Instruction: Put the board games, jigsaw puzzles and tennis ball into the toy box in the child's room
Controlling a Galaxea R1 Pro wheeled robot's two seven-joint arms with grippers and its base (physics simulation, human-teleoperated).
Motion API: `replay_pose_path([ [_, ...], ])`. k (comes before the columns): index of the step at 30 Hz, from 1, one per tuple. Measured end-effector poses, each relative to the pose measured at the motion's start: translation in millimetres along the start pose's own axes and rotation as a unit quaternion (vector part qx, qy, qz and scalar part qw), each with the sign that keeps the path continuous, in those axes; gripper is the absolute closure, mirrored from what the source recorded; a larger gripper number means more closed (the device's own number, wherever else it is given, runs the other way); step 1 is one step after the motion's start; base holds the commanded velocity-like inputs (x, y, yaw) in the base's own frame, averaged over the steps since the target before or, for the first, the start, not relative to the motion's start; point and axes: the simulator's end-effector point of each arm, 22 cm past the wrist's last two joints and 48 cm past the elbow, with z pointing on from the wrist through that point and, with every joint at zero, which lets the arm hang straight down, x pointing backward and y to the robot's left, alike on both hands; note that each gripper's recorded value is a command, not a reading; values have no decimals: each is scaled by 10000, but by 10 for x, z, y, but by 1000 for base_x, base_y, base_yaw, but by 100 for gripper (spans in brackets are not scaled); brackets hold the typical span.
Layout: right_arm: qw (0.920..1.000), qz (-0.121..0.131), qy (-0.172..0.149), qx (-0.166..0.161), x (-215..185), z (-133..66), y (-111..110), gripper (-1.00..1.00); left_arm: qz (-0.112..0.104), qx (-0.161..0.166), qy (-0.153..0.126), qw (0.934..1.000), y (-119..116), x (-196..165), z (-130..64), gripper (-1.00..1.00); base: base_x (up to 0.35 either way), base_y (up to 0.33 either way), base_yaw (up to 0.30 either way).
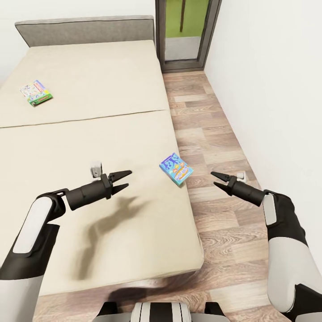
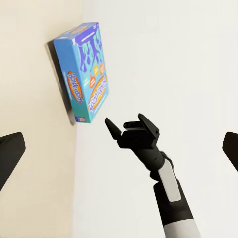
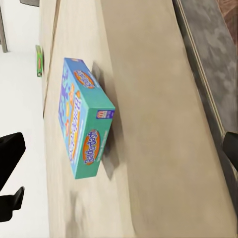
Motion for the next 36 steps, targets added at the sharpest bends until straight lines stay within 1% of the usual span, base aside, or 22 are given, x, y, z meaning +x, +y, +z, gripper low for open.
replay_pose_path([
  [4, 10000, 38, 11, 22, 10, 7, -26, -100, 8, 4, 35, 10000, -8, 21, 17, -100, 0, 0, 15],
  [6, 9999, 109, 35, 41, 30, 20, -68, -100, 13, 10, 56, 10000, -15, 35, 30, -100, 0, 0, 10],
  [9, 9999, 151, 44, 51, 42, 25, -97, -100, 15, 14, 64, 10000, -18, 41, 35, -100, 0, 0, 7],
  [11, 9998, 182, 50, 68, 53, 28, -132, -100, 15, 16, 71, 10000, -21, 45, 40, -100, 0, 0, 6],
  [13, 9997, 206, 42, 122, 65, 21, -217, -100, 17, 20, 80, 10000, -24, 51, 46, -100, 0, 0, 4],
  [14, 9997, 208, 40, 120, 65, 21, -217, -100, 17, 20, 80, 10000, -24, 51, 46, -100, 0, 0, 3],
  [16, 9996, 212, 18, 175, 68, 6, -303, -100, 18, 22, 85, 10000, -27, 55, 50, -100, 0, 0, 3],
  [21, 9995, 193, -25, 232, 36, -25, -385, -100, 18, 26, 90, 10000, -29, 59, 53, -100, 0, 0, 2],
  [36, 9994, 155, -80, 287, -10, -70, -463, -100, 19, 27, 95, 9999, -31, 62, 56, -100, 0, 0, 0],
])
